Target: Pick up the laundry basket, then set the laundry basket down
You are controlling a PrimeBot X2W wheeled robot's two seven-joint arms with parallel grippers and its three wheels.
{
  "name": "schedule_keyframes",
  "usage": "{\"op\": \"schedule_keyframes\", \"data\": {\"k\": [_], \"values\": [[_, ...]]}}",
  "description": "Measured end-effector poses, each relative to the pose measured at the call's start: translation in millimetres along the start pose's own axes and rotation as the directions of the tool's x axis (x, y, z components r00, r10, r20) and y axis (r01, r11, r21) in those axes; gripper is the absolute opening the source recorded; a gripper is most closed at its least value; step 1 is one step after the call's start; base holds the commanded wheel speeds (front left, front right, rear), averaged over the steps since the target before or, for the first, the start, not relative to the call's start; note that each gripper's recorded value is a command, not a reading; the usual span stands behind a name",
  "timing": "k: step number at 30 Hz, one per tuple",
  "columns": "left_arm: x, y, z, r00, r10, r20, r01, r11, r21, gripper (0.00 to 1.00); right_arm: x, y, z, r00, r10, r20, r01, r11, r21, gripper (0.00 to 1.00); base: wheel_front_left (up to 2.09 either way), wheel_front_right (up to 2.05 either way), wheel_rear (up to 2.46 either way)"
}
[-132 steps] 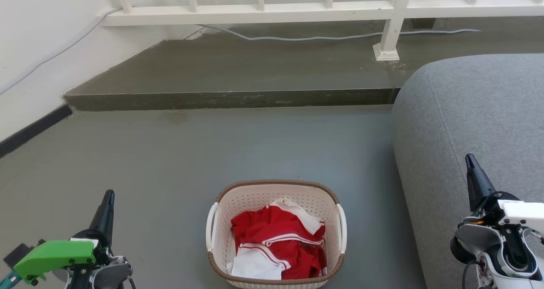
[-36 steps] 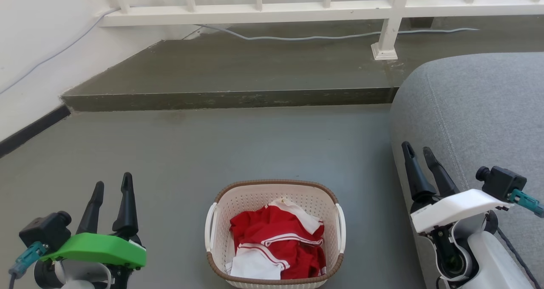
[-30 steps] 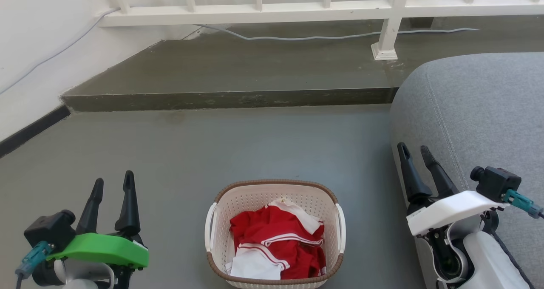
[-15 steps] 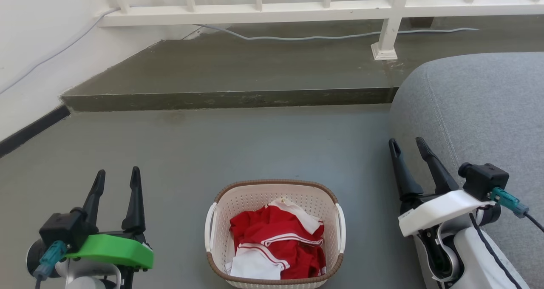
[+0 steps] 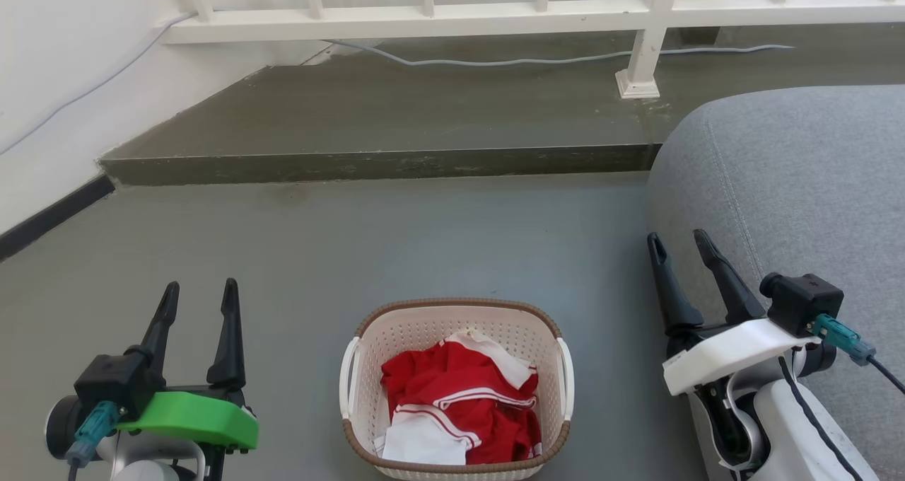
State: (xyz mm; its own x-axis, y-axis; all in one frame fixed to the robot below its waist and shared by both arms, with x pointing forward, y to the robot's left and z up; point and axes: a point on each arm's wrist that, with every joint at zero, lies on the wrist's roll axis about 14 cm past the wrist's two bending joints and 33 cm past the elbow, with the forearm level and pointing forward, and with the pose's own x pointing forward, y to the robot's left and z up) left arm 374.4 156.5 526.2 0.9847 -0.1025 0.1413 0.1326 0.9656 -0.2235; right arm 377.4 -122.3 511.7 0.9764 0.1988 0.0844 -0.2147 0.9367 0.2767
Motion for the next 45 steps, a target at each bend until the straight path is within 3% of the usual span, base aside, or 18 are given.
{"op": "schedule_keyframes", "data": {"k": [11, 26, 45], "values": [[1.9, 2.2, -2.2, 1.000, 0.004, -0.004, -0.004, 1.000, -0.006, 1.00, 0.2, -2.0, -4.7, 1.000, -0.012, -0.011, 0.012, 1.000, -0.005, 1.00, 0.00, 0.00, 0.00], [30.5, 0.7, -33.6, 0.997, -0.019, -0.073, 0.017, 0.999, -0.028, 1.00, 10.5, -26.6, -38.7, 0.991, -0.086, -0.104, 0.084, 0.996, -0.023, 1.00, 0.00, 0.00, 0.00], [72.0, 3.6, -130.8, 0.955, -0.081, -0.285, 0.069, 0.996, -0.054, 1.00, 24.0, -76.7, -126.6, 0.918, -0.224, -0.327, 0.225, 0.974, -0.034, 1.00, 0.00, 0.00, 0.00]]}}
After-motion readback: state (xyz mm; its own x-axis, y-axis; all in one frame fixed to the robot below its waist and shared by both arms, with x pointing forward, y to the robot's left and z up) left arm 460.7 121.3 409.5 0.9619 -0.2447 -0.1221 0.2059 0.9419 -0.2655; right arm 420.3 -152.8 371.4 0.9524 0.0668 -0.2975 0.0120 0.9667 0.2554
